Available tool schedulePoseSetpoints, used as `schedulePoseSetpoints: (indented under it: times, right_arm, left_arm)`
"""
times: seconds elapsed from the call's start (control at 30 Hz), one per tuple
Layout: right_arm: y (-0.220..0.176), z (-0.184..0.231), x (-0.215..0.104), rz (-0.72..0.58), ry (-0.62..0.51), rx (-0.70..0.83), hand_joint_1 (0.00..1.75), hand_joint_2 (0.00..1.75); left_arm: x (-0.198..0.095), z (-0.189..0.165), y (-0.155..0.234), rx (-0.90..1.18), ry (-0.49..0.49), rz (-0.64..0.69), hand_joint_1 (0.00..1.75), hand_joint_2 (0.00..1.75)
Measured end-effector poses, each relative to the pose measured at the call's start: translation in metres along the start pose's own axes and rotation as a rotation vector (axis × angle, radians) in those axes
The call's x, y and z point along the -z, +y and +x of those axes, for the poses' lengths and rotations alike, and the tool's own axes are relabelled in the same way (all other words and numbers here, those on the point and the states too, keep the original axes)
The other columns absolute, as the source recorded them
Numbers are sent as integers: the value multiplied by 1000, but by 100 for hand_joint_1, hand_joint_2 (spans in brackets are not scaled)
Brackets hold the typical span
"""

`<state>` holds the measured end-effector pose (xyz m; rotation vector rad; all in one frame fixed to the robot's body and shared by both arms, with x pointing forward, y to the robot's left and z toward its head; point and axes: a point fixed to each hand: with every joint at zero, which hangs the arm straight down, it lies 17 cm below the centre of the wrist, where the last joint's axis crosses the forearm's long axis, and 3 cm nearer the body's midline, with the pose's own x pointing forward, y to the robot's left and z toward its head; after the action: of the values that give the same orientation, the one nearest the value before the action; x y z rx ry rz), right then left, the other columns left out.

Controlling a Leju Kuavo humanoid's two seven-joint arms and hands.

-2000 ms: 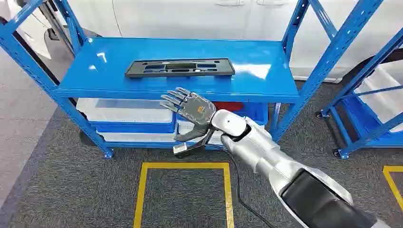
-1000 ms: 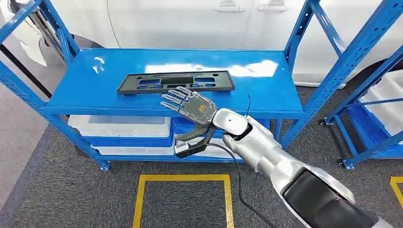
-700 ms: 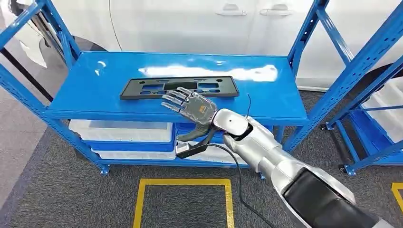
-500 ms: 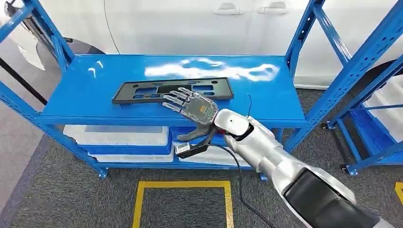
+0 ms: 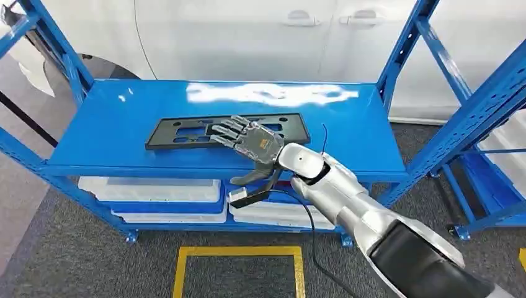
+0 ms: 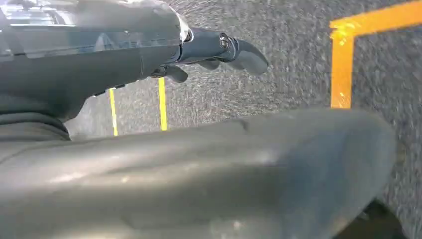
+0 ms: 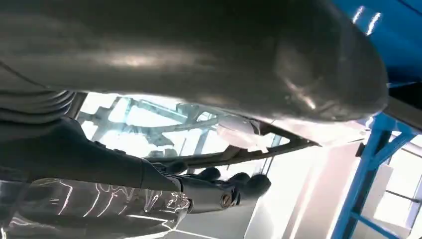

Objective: Take the parts from the cabinet and place them on the table.

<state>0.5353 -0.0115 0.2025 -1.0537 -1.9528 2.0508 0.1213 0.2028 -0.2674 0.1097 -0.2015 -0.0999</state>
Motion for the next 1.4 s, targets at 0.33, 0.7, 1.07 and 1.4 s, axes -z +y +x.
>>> schedulePoseSetpoints:
  times: [0.33,0.7,1.07,1.4]
  right_arm:
    - [7,2,-3,10,4,10,0,0]
    - [7,-4,-6,16,8,8,0,0]
    - [52,0,-25,109,48,57,0,175]
    - [120,-4,-66,319,98,92,0,175]
  left_arm:
    - [0,-1,-1,0,1,-1,0,0]
    - [0,0,-1,0,-2,-2,0,0]
    - [-2,1,-10,0,-16,-47,0,0]
    - [-2,2,-10,1,-16,-49,0,0]
